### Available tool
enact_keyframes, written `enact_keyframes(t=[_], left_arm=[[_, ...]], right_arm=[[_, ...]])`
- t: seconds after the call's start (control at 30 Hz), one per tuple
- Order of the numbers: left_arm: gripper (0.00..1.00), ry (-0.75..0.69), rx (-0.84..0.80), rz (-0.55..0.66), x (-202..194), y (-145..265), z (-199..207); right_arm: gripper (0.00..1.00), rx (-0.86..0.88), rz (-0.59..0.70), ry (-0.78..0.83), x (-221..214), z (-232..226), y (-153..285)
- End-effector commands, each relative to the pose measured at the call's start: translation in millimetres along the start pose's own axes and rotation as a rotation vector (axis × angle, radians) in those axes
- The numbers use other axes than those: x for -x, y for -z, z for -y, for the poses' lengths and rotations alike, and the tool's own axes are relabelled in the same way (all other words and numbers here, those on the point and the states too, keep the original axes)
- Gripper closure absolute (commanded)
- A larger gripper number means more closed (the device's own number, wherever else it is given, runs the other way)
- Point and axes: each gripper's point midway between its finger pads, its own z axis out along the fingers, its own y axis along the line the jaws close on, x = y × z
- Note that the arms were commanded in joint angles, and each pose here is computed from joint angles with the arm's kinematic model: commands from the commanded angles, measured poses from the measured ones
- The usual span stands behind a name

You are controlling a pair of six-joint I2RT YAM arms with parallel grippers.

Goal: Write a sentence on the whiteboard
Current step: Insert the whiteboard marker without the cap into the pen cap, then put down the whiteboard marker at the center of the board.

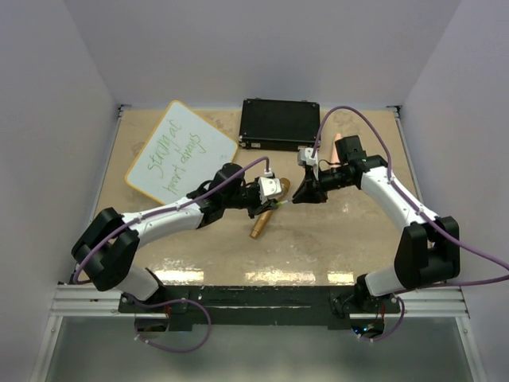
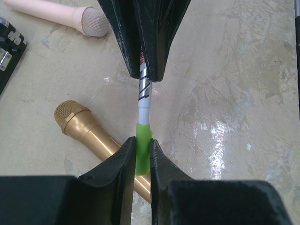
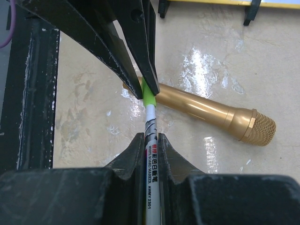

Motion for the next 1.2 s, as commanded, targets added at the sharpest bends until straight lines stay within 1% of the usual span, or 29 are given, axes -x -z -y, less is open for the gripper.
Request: enact_keyframes(t=[0.0, 0.17, 0.2, 0.27, 0.3, 0.33, 0.4, 0.6, 0.67, 0.7, 0.77, 0.8, 0.9, 0.97, 1.07, 1.1, 1.13, 1.17], left_arm=[[1.0, -0.089, -0.029, 0.137, 54.0, -4.1, -6.6], [1.0, -0.08, -0.014, 0.238, 81.2, -9.1, -12.5], [1.0, -0.093, -0.006, 0.285, 92.7, -8.2, -13.9], [1.0, -0.067, -0.005, 0.325, 97.6, -6.3, -12.4], [1.0, -0.085, 0.0, 0.381, 110.2, -3.4, -12.4], [1.0, -0.06, -0.011, 0.398, 109.1, -2.5, -8.6], [1.0, -0.068, -0.014, 0.451, 119.1, 0.1, -8.1], [1.0, -0.097, -0.035, 0.517, 144.2, -3.0, -3.1], [1.0, -0.117, -0.037, 0.545, 160.7, -3.0, -2.8], [1.0, -0.114, -0.042, 0.541, 161.2, -6.8, -3.2], [1.0, -0.135, -0.044, 0.561, 174.6, -7.9, -3.8], [1.0, -0.132, -0.05, 0.553, 174.0, -10.9, -3.8], [1.0, -0.147, -0.025, 0.547, 180.3, -5.9, -8.2], [1.0, -0.169, -0.009, 0.519, 174.7, -2.9, -8.7], [1.0, -0.167, 0.046, 0.434, 154.4, 8.3, -16.1], [0.96, -0.151, 0.07, 0.398, 143.6, 17.1, -17.4], [0.83, -0.137, 0.096, 0.376, 134.3, 24.3, -24.2], [0.76, -0.122, 0.114, 0.357, 127.0, 30.9, -27.1]], right_arm=[[1.0, 0.036, -0.004, -0.042, -5.0, -7.6, -4.8], [1.0, 0.055, 0.005, -0.051, -5.4, -9.4, -8.0], [1.0, 0.058, 0.006, -0.057, -5.8, -9.8, -8.5], [1.0, 0.068, 0.012, -0.063, -5.9, -9.9, -9.8], [1.0, 0.073, 0.013, -0.074, -7.1, -9.3, -10.7], [1.0, 0.078, 0.014, -0.073, -7.4, -9.8, -11.5], [1.0, 0.088, 0.016, -0.084, -9.0, -9.8, -12.7], [1.0, 0.116, 0.014, -0.101, -12.6, -13.3, -16.9], [1.0, 0.121, 0.012, -0.108, -13.4, -13.6, -18.4], [1.0, 0.122, 0.012, -0.106, -13.4, -13.4, -19.0], [1.0, 0.123, 0.011, -0.112, -14.1, -13.5, -19.7], [1.0, 0.114, 0.009, -0.106, -14.2, -10.8, -19.6], [1.0, 0.071, -0.001, -0.103, -14.0, -4.4, -18.0], [1.0, 0.049, -0.007, -0.114, -15.5, -2.3, -16.1], [1.0, 0.044, -0.005, -0.105, -13.7, -2.0, -14.2], [1.0, 0.045, -0.006, -0.104, -13.8, -2.7, -13.9], [1.0, 0.046, -0.005, -0.099, -13.3, -2.9, -13.2], [1.0, 0.046, -0.003, -0.093, -12.0, -2.9, -12.8]])
